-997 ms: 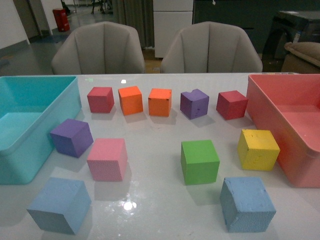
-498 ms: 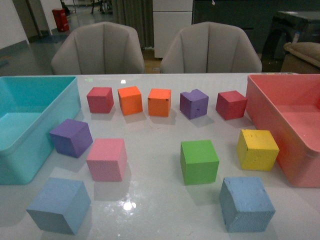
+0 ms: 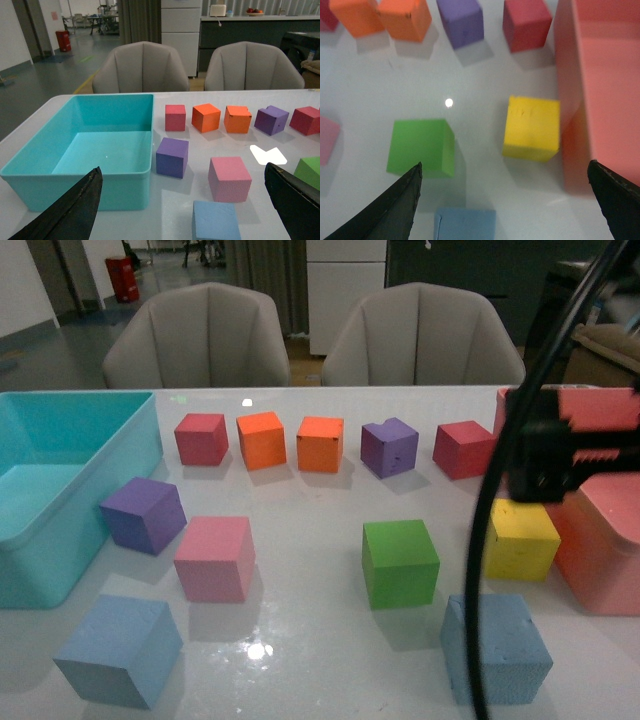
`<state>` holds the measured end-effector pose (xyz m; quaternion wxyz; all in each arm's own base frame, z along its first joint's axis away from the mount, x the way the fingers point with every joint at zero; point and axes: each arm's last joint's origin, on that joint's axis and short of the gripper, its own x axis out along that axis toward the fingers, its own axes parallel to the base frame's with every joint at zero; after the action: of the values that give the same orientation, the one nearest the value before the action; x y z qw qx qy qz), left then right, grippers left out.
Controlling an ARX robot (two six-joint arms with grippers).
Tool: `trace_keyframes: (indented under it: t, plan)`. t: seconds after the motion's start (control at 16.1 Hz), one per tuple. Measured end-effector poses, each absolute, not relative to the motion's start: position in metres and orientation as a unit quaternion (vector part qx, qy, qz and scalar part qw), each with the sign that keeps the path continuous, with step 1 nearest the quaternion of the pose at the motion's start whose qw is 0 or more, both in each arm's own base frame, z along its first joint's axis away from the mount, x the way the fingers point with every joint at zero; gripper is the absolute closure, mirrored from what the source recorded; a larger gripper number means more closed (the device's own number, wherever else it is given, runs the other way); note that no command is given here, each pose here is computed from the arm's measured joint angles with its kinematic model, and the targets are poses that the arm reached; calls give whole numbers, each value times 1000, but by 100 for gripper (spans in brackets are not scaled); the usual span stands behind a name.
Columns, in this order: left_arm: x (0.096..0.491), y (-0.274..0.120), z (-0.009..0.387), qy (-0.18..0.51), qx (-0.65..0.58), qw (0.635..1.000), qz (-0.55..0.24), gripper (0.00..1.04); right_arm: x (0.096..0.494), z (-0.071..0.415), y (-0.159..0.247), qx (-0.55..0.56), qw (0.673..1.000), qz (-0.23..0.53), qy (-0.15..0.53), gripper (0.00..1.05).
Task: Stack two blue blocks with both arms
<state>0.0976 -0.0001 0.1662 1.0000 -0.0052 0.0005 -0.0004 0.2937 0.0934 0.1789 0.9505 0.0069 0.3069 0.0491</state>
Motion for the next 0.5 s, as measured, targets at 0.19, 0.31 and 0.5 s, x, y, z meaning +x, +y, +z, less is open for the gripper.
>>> trace_keyframes:
  t: [0.19, 0.31, 0.5]
  plan:
    - [98, 0, 166, 0, -5, 1000, 0, 7, 292, 148, 111, 8, 932, 57, 358, 6]
    - [98, 0, 166, 0, -5, 1000, 0, 7, 290, 140, 117, 16, 926, 60, 372, 6]
    - [98, 0, 166, 0, -5, 1000, 0, 7, 290, 124, 122, 27, 915, 54, 399, 6]
